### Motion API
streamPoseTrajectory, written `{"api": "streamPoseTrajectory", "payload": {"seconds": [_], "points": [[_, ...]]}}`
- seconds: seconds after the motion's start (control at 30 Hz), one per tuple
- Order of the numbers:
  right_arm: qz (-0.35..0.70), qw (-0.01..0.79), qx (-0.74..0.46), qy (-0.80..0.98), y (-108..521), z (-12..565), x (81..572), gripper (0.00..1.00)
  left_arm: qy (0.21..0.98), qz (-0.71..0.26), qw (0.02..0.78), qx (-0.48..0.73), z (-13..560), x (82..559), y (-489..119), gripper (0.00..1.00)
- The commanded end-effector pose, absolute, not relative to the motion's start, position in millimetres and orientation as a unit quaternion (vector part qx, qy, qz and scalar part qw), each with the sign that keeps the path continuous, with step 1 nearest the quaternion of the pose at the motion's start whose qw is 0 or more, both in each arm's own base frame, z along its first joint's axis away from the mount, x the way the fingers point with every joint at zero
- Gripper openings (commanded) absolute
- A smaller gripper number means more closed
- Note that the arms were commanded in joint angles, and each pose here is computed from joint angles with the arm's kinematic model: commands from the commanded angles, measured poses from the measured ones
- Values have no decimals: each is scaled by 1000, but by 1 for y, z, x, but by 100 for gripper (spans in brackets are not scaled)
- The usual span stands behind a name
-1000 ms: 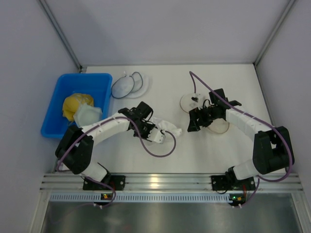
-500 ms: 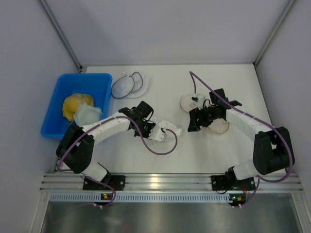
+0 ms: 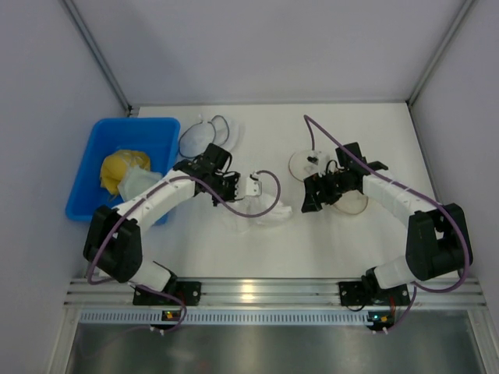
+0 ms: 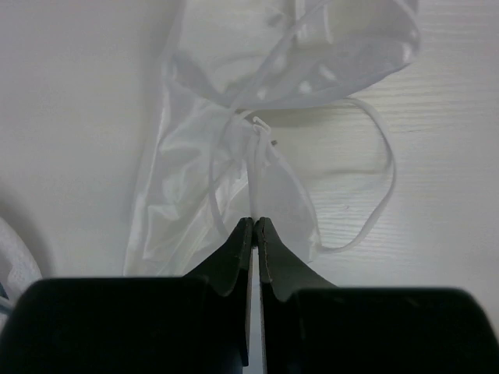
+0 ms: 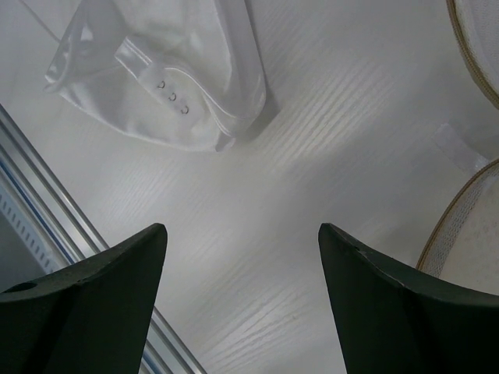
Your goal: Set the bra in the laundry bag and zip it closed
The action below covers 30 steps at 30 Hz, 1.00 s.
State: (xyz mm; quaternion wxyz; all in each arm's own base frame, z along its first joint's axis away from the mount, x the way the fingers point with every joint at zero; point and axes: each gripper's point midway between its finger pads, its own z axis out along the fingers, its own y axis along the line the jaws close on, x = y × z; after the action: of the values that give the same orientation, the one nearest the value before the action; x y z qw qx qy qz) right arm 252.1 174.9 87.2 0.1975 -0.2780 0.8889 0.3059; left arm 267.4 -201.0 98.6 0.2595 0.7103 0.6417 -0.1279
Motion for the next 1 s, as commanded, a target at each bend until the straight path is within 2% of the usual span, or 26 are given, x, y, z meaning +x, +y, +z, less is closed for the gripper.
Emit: {"api": "streamPoseTrajectory", "payload": {"seconds": [0.0, 0.1, 0.27, 0.3, 0.4, 0.63, 0.73, 0.97], "points": [[313, 226, -294, 875, 178, 104, 259, 79, 683, -154, 295, 650, 118, 296, -203, 0], [313, 222, -294, 876, 178, 101, 258, 79, 724, -130, 294, 610, 108, 320, -184, 0], [317, 210, -289, 879, 178, 95, 254, 79, 737, -126, 262, 610, 80, 317, -175, 1], [318, 205, -285, 881, 178, 91, 252, 78, 743, -127, 256, 606, 75, 316, -174, 8], [323, 200, -279, 882, 179, 87, 251, 77, 761, -125, 256, 583, 71, 321, -174, 19], [337, 181, -268, 884, 183, 82, 248, 77, 819, -194, 307, 443, 114, 329, -163, 39], [355, 166, -252, 885, 188, 80, 244, 77, 856, -225, 319, 339, 132, 330, -148, 43], [368, 121, -221, 895, 192, 57, 241, 77, 909, -246, 268, 205, 105, 320, -130, 42]]}}
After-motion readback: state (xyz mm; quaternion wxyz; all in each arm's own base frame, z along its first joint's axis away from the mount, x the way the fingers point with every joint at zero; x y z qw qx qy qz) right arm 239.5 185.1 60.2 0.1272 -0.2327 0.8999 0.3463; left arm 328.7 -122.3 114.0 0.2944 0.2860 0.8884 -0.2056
